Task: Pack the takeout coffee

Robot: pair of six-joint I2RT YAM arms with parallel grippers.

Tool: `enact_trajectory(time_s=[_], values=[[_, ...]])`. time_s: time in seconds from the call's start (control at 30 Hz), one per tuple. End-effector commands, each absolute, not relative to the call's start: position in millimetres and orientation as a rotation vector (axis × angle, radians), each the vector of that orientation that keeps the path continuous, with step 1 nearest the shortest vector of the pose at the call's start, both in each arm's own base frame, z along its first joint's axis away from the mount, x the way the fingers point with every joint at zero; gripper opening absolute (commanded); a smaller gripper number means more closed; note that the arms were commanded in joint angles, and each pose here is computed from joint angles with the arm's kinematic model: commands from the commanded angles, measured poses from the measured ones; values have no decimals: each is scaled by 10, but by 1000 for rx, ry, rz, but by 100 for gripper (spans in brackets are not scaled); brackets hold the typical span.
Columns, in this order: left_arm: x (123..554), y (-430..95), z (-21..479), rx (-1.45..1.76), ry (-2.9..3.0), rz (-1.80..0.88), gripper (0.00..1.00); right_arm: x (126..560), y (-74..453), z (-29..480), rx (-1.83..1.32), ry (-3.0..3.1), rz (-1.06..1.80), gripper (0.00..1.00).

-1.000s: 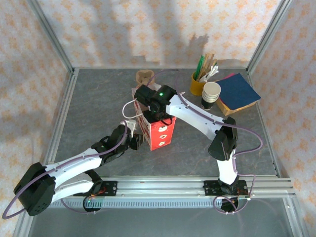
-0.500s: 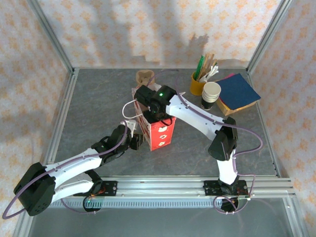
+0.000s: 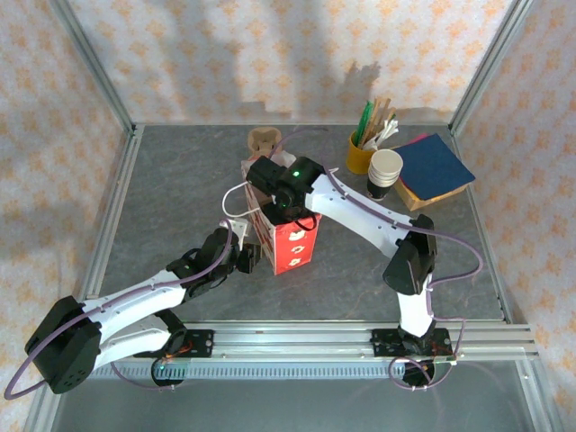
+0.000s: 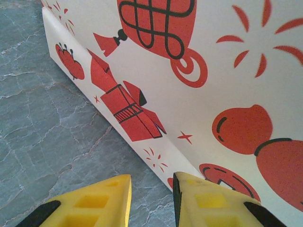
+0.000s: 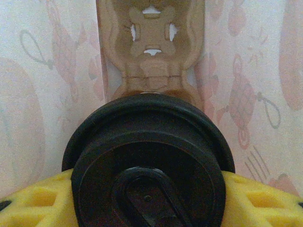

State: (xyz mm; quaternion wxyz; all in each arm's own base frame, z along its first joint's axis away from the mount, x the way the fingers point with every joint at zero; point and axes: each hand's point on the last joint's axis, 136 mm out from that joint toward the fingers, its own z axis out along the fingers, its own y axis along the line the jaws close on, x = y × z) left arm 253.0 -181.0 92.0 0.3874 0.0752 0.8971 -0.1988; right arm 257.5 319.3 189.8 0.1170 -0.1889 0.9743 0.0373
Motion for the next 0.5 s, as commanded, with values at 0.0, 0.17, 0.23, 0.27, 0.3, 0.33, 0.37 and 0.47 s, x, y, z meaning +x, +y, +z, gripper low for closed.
enact_trajectory(time_s=[0.0, 0.17, 0.23, 0.27, 0.3, 0.33, 0.37, 0.47], values=[[2570, -1815, 967, 209, 2251, -480, 32, 2517, 3134, 2015, -540, 2839, 123, 51], [2567, -1810, 964, 209, 2251, -479, 32, 2496, 3174, 1983, -550, 2847, 124, 51], [2563, -1809, 955, 208, 2252, -480, 32, 2487, 3190, 1973, -555, 2849, 125, 51], [2563, -1807, 953, 208, 2253, -478, 32, 2487, 3191, 1966, -558, 2850, 122, 51], [2563, -1807, 954, 208, 2254, -478, 32, 2493, 3189, 1958, -556, 2852, 121, 51], [2562, -1805, 955, 208, 2255, -476, 32, 2484, 3191, 1947, -559, 2854, 117, 51], [2562, -1803, 953, 207, 2257, -475, 32, 2494, 3187, 1945, -556, 2854, 115, 51], [2564, -1795, 963, 207, 2254, -471, 32, 2502, 3195, 1936, -559, 2853, 112, 51]])
